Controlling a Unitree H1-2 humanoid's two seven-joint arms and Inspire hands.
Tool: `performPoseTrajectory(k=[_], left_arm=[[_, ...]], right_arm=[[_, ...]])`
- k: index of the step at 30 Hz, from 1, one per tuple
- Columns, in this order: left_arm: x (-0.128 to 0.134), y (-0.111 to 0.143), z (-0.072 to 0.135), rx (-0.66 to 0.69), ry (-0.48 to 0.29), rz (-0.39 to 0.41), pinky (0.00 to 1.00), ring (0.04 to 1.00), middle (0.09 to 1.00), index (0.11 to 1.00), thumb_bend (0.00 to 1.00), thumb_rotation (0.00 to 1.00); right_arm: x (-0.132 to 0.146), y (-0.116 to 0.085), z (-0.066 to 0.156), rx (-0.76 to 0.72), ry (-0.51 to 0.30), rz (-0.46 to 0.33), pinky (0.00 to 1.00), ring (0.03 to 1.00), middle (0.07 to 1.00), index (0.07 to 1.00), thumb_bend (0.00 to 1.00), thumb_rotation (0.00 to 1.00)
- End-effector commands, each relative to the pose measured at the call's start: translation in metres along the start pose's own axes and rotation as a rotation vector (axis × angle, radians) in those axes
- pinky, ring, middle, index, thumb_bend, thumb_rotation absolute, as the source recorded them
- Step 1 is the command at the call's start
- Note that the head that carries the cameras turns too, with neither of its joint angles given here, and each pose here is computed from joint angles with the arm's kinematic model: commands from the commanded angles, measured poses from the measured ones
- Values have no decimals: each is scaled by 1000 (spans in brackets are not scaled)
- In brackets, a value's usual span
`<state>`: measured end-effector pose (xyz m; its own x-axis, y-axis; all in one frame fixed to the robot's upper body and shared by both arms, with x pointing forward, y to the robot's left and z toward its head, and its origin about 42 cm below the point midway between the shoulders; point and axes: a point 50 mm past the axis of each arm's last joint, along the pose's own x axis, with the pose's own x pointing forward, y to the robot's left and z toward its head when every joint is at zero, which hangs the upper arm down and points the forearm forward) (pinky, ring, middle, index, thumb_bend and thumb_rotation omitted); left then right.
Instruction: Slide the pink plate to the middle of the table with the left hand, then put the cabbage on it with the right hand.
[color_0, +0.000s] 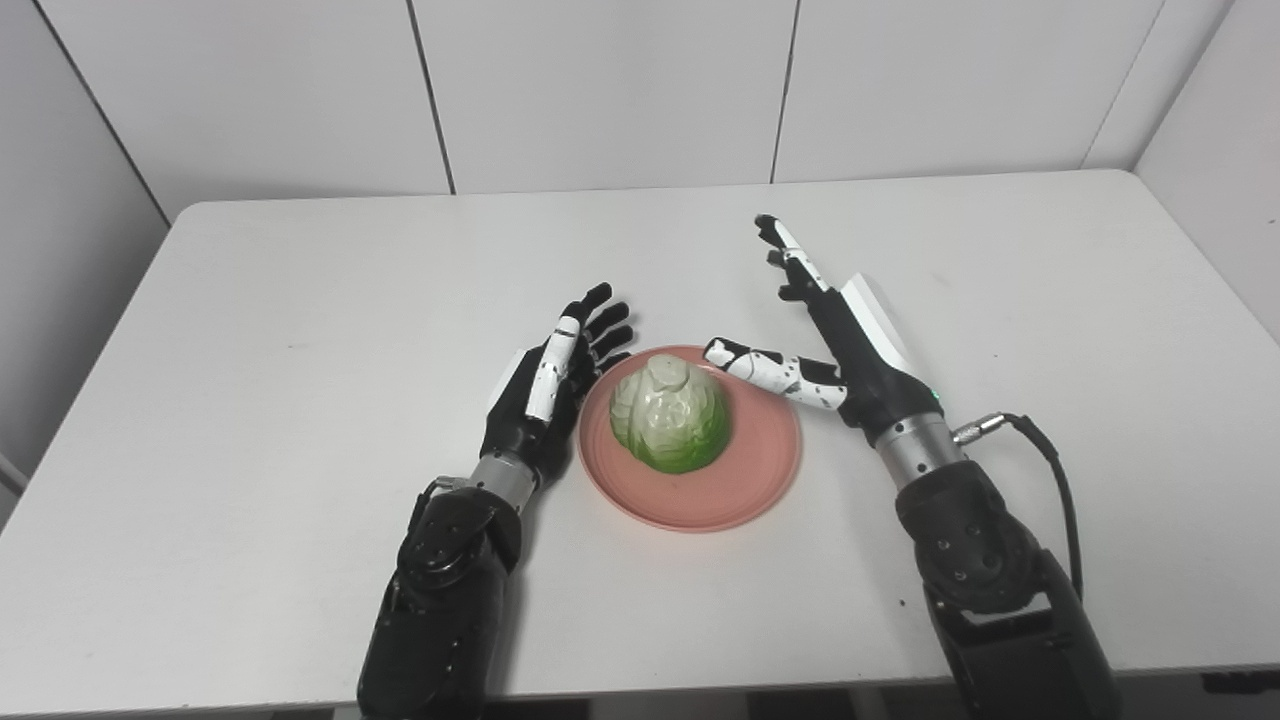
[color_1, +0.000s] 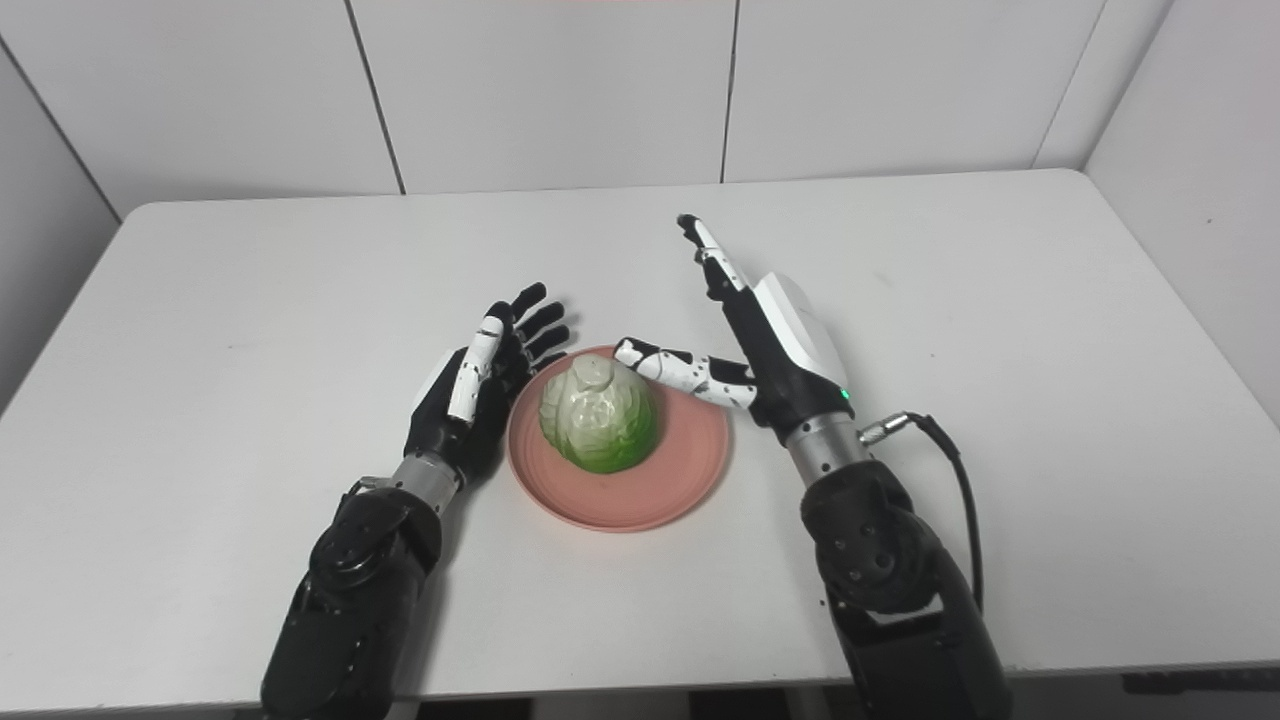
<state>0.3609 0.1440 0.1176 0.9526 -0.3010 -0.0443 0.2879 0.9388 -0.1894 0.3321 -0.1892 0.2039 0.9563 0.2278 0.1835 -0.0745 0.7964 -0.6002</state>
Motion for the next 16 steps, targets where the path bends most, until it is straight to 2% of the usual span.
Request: performPoseTrajectory(k=[1, 5, 10, 12, 16], left_arm=[[-9, 9, -11, 18, 20, 56, 921, 937, 948, 945, 423, 1000], [-18, 14, -10, 64, -32, 58, 974, 974, 986, 989, 415, 1000], [-33, 21, -11, 181, -98, 71, 980, 983, 1000, 1000, 430, 1000], [-39, 23, -11, 225, -110, 81, 977, 983, 1000, 1000, 435, 1000], [-56, 22, -11, 286, -114, 94, 968, 974, 994, 992, 467, 1000]], right_arm=[[1, -10, 11, 11, -67, -69, 903, 967, 991, 999, 882, 998], [-10, -6, -3, 59, -42, -86, 915, 995, 1000, 1000, 876, 1000], [-24, 3, -20, 138, -57, -116, 962, 1000, 1000, 1000, 741, 1000], [-29, 7, -25, 182, -45, -112, 964, 1000, 1000, 1000, 721, 1000], [-44, 15, -32, 251, 1, -100, 847, 998, 1000, 1000, 639, 1000]])
